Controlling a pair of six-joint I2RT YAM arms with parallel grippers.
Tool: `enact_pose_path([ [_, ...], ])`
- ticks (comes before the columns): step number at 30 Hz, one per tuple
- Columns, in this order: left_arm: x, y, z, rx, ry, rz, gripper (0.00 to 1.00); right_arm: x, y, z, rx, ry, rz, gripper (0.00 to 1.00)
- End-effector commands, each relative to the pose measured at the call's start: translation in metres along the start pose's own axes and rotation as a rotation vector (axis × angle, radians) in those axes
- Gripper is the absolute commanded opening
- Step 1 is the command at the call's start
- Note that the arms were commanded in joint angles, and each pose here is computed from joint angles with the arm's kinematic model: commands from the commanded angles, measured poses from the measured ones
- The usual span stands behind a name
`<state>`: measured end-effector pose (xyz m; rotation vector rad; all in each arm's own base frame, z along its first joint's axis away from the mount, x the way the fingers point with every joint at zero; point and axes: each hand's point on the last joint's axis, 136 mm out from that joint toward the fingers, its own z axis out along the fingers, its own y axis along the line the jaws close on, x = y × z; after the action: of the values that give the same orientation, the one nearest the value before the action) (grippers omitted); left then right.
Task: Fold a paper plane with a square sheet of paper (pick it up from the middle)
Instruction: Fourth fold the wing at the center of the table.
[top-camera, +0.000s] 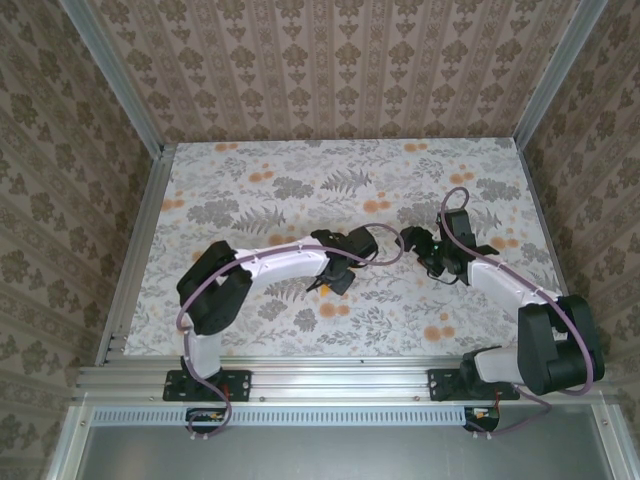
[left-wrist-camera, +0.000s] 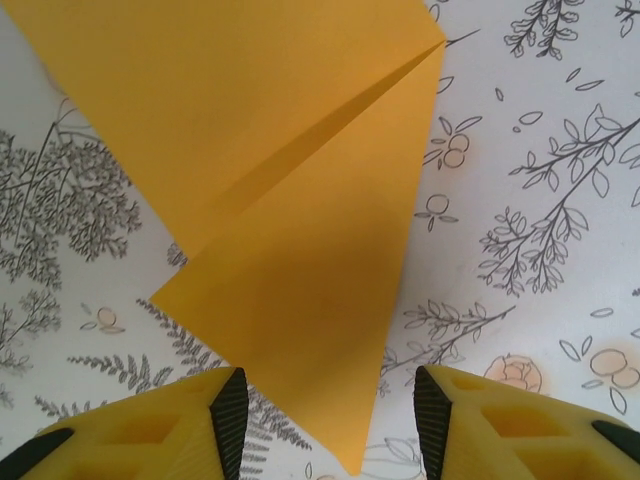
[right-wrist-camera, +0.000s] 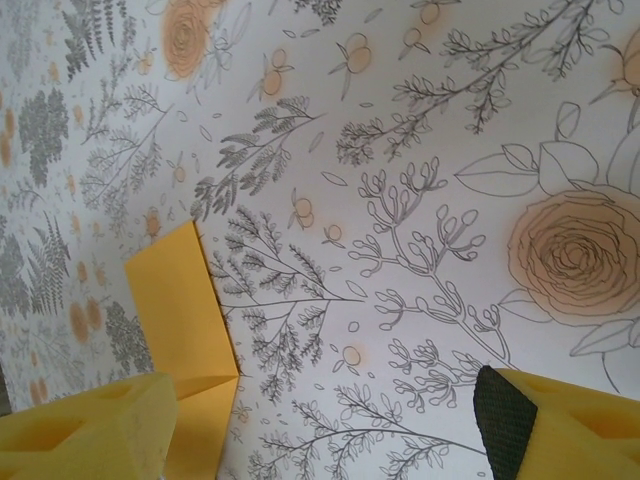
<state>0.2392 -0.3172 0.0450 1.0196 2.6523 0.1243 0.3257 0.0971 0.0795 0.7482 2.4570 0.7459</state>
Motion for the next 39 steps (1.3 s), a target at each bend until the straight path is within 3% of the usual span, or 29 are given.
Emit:
enact_pose_path([
  [1, -0.003, 0.002, 0.004, 0.009, 0.017, 0.031, 0.51, 0.008, -0.012, 0.004, 0.032, 0.033, 0.034, 0.81],
  [11, 0.002, -0.006, 0.022, 0.281, 0.032, -0.144, 0.56, 0.013, -0.011, 0.007, 0.023, 0.064, 0.042, 0.81],
  [22, 0.013, -0.002, 0.035, 0.48, 0.062, -0.318, 0.59, 0.022, 0.005, 0.011, -0.034, 0.114, 0.02, 0.81],
  [29, 0.022, 0.012, 0.046, 0.525, 0.085, -0.434, 0.54, 0.055, 0.034, 0.034, -0.073, 0.232, -0.044, 0.8],
  [32, 0.024, 0.013, 0.049, 0.532, 0.094, -0.447, 0.51, 0.071, 0.049, 0.047, -0.091, 0.283, -0.058, 0.77],
  [39, 0.033, 0.016, 0.057, 0.535, 0.119, -0.481, 0.4, 0.096, 0.077, 0.073, -0.141, 0.359, -0.062, 0.59],
])
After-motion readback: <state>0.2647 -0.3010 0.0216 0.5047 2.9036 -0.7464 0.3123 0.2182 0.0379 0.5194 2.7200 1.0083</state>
